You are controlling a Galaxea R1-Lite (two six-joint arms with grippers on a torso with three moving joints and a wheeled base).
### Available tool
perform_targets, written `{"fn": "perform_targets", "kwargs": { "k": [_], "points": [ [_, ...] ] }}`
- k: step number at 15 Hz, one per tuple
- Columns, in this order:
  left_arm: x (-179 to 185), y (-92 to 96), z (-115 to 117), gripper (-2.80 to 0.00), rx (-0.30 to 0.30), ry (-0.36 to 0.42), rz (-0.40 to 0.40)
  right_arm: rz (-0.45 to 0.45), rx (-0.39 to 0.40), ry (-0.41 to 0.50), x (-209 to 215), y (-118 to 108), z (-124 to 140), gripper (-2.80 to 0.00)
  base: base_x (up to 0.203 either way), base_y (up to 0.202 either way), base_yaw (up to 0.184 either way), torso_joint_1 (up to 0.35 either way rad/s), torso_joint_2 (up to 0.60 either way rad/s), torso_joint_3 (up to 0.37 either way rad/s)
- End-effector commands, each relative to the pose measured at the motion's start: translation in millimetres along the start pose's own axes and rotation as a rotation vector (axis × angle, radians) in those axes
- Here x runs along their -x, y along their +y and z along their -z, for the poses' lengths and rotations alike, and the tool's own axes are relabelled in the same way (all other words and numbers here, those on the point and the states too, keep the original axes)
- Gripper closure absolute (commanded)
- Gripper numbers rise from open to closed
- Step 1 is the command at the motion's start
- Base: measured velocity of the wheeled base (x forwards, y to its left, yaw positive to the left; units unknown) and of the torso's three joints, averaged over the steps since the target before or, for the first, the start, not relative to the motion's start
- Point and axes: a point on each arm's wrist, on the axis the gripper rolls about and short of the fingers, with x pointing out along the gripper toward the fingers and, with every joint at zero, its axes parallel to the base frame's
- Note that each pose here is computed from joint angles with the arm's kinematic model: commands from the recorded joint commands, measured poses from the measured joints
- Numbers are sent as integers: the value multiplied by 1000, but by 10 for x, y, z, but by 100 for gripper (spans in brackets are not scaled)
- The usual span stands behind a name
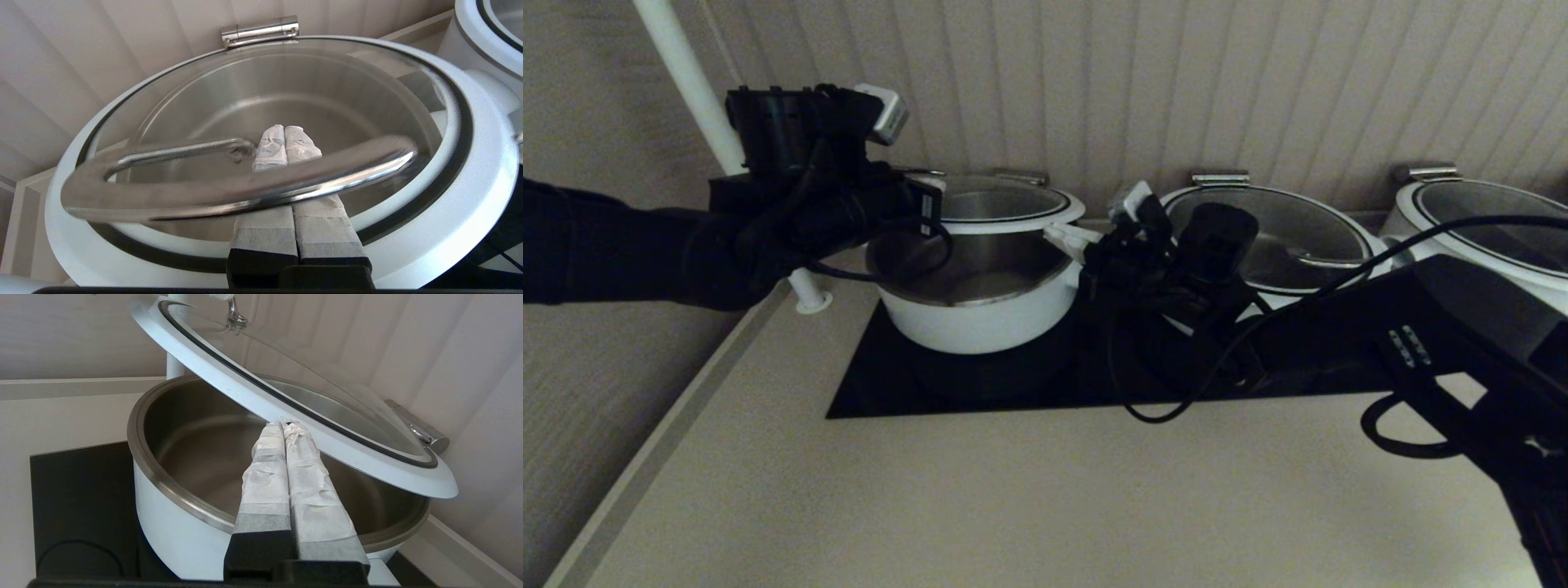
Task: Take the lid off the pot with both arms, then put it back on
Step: Hold the pot lid with the right arm
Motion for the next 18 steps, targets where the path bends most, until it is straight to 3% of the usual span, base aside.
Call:
{"fn": "perform_targets", "kwargs": {
  "k": [1, 6, 18],
  "points": [
    [11, 6, -17, 0, -1, -7, -2, -2, 1, 1, -3, 7, 29, 0, 0, 0, 0, 0, 0, 0],
    [11, 4, -22, 0, -1, -8, -2, -2, 2, 0, -2, 8, 29, 0, 0, 0, 0, 0, 0, 0],
    [-7, 14, -51, 0, -2, -19, -4, -88, -31, -7, -144, 384, 34, 0, 0, 0, 0, 0, 0, 0]
  ]
}}
